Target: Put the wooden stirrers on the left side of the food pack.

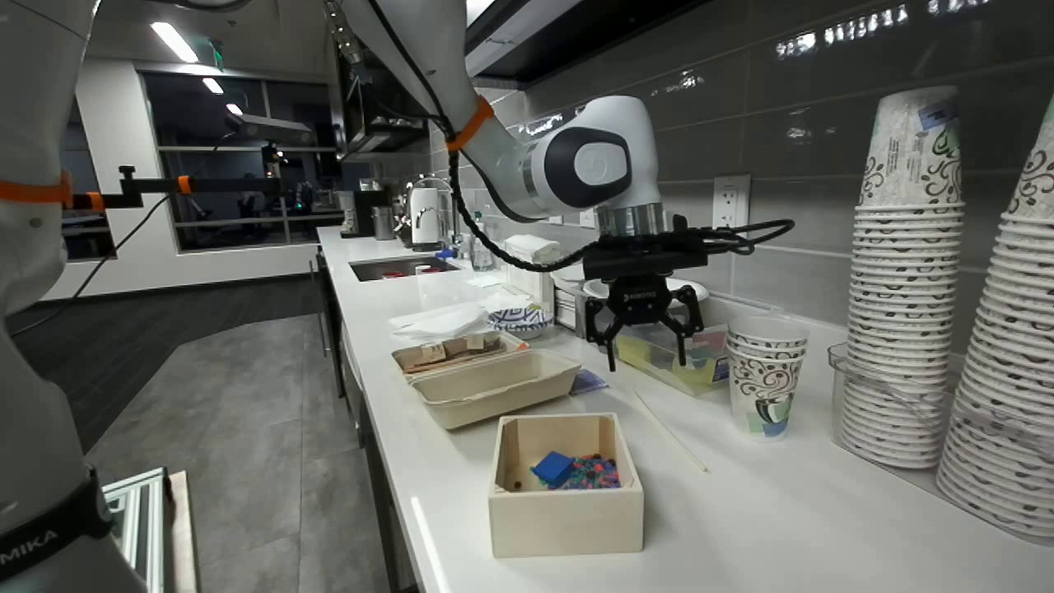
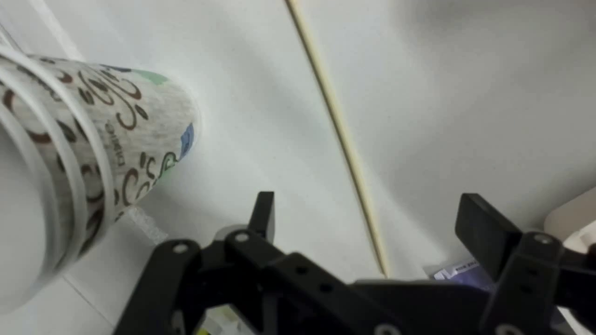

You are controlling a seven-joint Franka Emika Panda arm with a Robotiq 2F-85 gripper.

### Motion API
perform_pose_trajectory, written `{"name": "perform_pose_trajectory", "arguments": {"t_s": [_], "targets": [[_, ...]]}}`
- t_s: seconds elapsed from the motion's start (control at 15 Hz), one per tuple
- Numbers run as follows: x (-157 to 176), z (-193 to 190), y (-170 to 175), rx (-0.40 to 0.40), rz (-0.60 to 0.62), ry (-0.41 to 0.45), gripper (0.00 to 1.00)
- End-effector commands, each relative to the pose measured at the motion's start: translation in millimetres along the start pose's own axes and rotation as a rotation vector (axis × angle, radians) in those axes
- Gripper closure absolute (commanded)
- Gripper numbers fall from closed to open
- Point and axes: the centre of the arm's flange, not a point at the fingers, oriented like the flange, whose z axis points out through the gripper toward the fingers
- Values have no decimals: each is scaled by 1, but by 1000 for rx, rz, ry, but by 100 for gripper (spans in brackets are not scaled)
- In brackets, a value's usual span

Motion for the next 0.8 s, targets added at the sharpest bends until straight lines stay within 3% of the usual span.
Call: {"name": "perform_pose_trajectory", "arguments": {"t_s": [0.0, 0.27, 0.4, 0.73], "targets": [[-6, 11, 7, 51, -5, 12, 15], [-7, 23, 1, 94, -47, 46, 32], [-5, 29, -2, 104, -66, 58, 30], [2, 49, -2, 120, -65, 85, 45]]}}
